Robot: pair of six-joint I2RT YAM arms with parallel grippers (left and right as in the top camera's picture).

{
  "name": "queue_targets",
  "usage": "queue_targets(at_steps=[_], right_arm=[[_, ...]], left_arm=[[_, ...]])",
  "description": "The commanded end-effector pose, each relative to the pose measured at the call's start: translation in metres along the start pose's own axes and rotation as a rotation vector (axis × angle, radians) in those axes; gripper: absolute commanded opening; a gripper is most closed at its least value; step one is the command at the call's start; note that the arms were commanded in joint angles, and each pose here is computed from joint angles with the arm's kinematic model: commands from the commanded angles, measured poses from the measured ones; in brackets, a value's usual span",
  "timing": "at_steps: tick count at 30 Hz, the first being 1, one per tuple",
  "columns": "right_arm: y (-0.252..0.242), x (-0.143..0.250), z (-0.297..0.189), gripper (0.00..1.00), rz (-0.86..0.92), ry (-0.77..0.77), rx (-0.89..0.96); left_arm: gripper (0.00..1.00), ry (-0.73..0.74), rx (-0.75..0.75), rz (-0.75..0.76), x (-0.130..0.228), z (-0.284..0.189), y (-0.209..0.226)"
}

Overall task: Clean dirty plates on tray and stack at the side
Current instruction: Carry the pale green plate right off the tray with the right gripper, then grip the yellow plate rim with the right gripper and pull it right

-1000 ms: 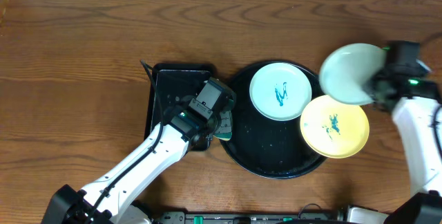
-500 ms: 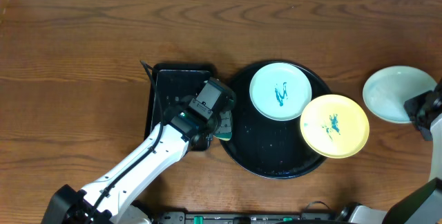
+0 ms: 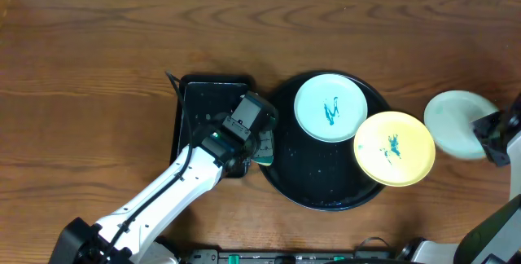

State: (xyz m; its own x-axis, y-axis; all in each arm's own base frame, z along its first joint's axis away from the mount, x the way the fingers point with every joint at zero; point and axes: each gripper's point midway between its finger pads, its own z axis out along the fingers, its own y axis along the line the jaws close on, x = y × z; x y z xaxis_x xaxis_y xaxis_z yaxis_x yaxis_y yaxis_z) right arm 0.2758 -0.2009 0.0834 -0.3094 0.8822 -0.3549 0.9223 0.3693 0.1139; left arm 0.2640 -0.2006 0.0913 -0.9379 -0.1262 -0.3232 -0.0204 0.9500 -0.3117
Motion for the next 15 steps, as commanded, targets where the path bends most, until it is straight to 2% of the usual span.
queue_targets(at_steps=[1,3,6,7,8,13,15], right_arm=[[0.023,0.017,-0.001,0.60,-0.056,0.099,-0.142],[0.037,0.030,-0.005,0.73,-0.134,0.163,-0.240],[0.039,0.052,-0.011,0.73,-0.218,0.254,-0.291],[0.034,0.057,-0.011,0.79,-0.220,0.279,-0.271],[0.028,0.062,-0.011,0.97,-0.218,0.300,-0.245],[0.016,0.081,-0.013,0.99,-0.223,0.377,-0.209],[0.014,0.087,-0.013,0.95,-0.255,0.393,-0.206]], left_arm=[[0.12,0.004,-0.022,0.002,0.002,0.003,0.007],[0.12,0.004,-0.022,0.002,0.002,0.003,0.007],[0.11,0.004,-0.022,0.002,0.002,0.003,0.007],[0.12,0.004,-0.022,0.002,0.002,0.003,0.007],[0.12,0.004,-0.022,0.002,0.002,0.003,0.007],[0.12,0.004,-0.022,0.002,0.002,0.003,0.007],[0.11,0.004,-0.022,0.002,0.002,0.003,0.007]])
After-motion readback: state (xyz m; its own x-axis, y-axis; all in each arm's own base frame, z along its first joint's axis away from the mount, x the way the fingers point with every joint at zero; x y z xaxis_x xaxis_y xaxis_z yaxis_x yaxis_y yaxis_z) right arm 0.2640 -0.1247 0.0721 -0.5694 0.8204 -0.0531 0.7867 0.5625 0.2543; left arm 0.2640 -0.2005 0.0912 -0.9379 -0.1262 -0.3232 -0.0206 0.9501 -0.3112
